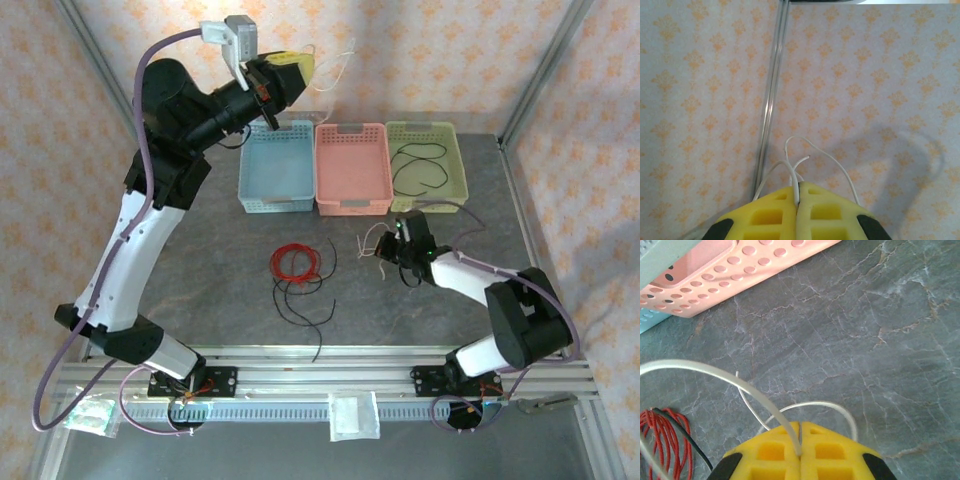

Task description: Untangle the cables

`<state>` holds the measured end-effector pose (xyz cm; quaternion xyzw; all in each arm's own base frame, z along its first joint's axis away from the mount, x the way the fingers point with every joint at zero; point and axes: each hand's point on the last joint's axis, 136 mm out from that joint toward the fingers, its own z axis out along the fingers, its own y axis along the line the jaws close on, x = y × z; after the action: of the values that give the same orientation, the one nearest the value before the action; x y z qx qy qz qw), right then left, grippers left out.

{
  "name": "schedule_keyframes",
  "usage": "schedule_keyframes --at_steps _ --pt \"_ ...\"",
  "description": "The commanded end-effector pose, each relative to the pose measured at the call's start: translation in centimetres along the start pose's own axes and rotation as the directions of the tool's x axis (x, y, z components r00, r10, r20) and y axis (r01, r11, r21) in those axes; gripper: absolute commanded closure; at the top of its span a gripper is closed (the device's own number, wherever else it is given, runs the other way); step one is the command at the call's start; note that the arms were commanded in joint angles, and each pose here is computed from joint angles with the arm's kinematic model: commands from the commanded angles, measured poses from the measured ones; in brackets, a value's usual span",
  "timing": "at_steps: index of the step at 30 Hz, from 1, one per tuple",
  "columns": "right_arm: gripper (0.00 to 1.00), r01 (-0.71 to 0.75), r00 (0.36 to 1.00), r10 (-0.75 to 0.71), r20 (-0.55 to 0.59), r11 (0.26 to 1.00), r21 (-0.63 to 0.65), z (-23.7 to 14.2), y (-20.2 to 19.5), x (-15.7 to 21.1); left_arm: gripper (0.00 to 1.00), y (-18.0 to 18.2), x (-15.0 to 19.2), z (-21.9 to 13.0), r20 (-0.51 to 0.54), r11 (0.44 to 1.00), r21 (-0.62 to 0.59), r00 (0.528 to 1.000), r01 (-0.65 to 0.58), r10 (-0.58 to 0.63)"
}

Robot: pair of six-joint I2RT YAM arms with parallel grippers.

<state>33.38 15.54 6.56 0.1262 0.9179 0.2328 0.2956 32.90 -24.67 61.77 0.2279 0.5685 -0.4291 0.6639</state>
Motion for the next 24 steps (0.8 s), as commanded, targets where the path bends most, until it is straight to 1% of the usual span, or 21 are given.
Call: schedule_keyframes --at_steps 1,5,8,14,15,16,18,24 --pt "1.0 0.048 0.995 -0.042 0.087 0.997 -0.062 -1.9 1.5 -1.6 1.0 1.3 0.2 1.2 0.01 1.0 -0.015 1.0 0.015 -0.015" --pt "1.0 0.099 0.981 -0.085 0.174 0.992 -0.077 -4.5 2.4 -3.2 1.0 3.7 2.4 3.1 -0.017 0.996 -0.053 0.997 0.068 -0.069" --pt "1.0 0.132 0.968 -0.114 0.222 0.989 -0.07 -6.3 2.9 -4.2 1.0 6.2 4.7 4.7 -0.046 0.988 -0.105 0.992 0.109 -0.115" --pt "1.0 0.144 0.955 -0.121 0.27 0.987 -0.07 -8.4 3.3 -4.9 1.0 11.7 11.0 8.3 -0.124 0.958 -0.215 0.968 0.19 -0.22" --pt "1.0 0.144 0.953 -0.118 0.28 0.987 -0.074 -8.7 3.4 -5.1 1.0 12.2 11.4 8.6 -0.13 0.954 -0.225 0.964 0.2 -0.233" --pt "1.0 0.141 0.951 -0.114 0.288 0.987 -0.077 -8.9 3.4 -5.2 1.0 13.6 13.5 9.5 -0.156 0.946 -0.244 0.954 0.213 -0.256" --pt "1.0 0.143 0.945 -0.109 0.31 0.986 -0.089 -9.6 3.7 -5.5 1.0 15.1 15.9 10.7 -0.185 0.939 -0.26 0.942 0.227 -0.279" --pt "1.0 0.144 0.934 -0.111 0.34 0.987 -0.073 -10.6 3.8 -6.3 1.0 19.2 21.1 12.4 -0.211 0.912 -0.327 0.922 0.247 -0.326"
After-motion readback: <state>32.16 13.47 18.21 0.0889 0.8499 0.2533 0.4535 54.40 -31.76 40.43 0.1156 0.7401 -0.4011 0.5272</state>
